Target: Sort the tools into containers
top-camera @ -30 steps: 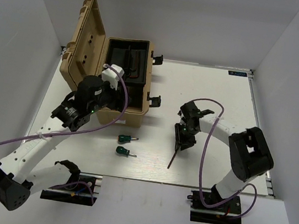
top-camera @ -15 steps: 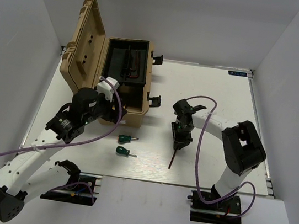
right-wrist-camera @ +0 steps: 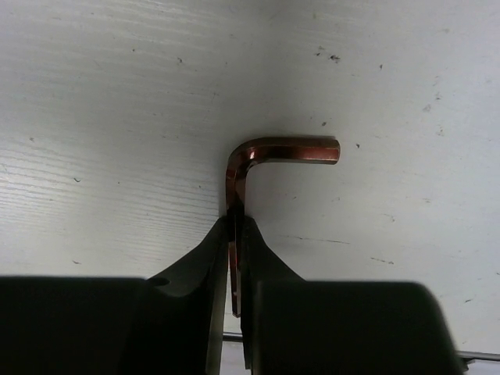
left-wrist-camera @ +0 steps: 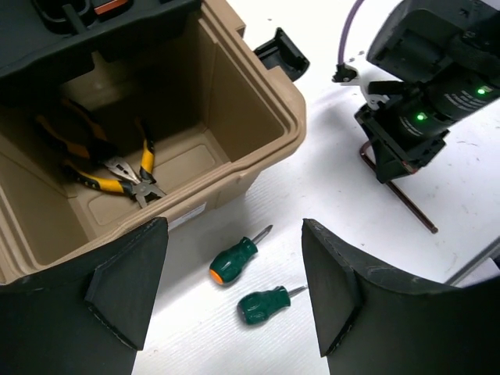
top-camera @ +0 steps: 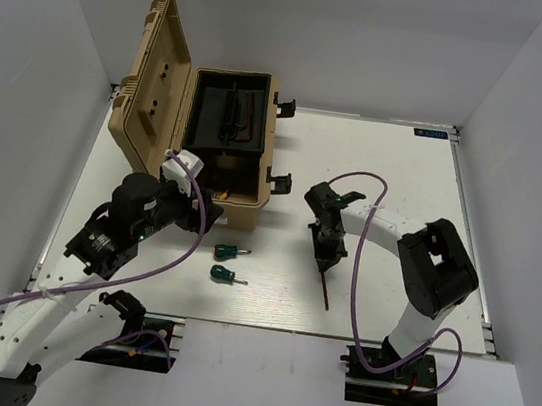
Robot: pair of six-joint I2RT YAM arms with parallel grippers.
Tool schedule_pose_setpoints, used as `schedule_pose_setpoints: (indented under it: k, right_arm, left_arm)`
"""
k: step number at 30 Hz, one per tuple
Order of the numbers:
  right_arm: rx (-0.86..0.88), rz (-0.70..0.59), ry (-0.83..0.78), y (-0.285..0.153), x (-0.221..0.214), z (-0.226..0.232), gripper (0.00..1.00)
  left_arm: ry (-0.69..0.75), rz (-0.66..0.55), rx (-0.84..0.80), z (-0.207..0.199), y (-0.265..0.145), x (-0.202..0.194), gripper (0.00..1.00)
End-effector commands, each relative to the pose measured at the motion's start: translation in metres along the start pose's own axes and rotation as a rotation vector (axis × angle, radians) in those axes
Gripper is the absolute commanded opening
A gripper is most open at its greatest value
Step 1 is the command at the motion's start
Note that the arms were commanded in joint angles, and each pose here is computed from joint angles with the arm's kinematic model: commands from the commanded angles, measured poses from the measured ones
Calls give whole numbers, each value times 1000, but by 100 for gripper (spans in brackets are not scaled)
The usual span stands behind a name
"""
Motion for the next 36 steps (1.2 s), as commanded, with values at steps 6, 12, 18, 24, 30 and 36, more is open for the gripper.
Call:
schedule_pose_setpoints:
  k: [6, 12, 18, 24, 30, 36]
  right_arm:
    - [51, -162, -25, -2, 34, -15, 0]
    - [203, -375, -153, -68, 59, -18, 0]
    - [317, -553, -291, -150, 94, -1, 0]
    - [461, -690, -366, -234, 152, 38, 0]
    - [778, -819, -336, -302, 235, 105, 0]
    - [1012, -981, -246, -314, 302, 144, 0]
  left_arm:
    - [24, 11, -122, -17, -3, -6, 78]
    - [32, 63, -157, -23, 6, -15, 65]
    - [31, 90, -192, -29, 8, -18, 51]
    - [36, 79, -210, -33, 2, -15, 49]
    - [54, 80, -262, -40, -8, -9, 30]
    - [2, 114, -183, -33, -25, -10, 14]
Point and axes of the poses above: each gripper's point midway between its finger pads, its own y axis out along the fingers, its own z axis along the line the jaws close on, x = y × z, the point moved 3 cm from there along -y, back along the fingers, and after that the axes turned 3 degrees about y, right-handed, at the moved point
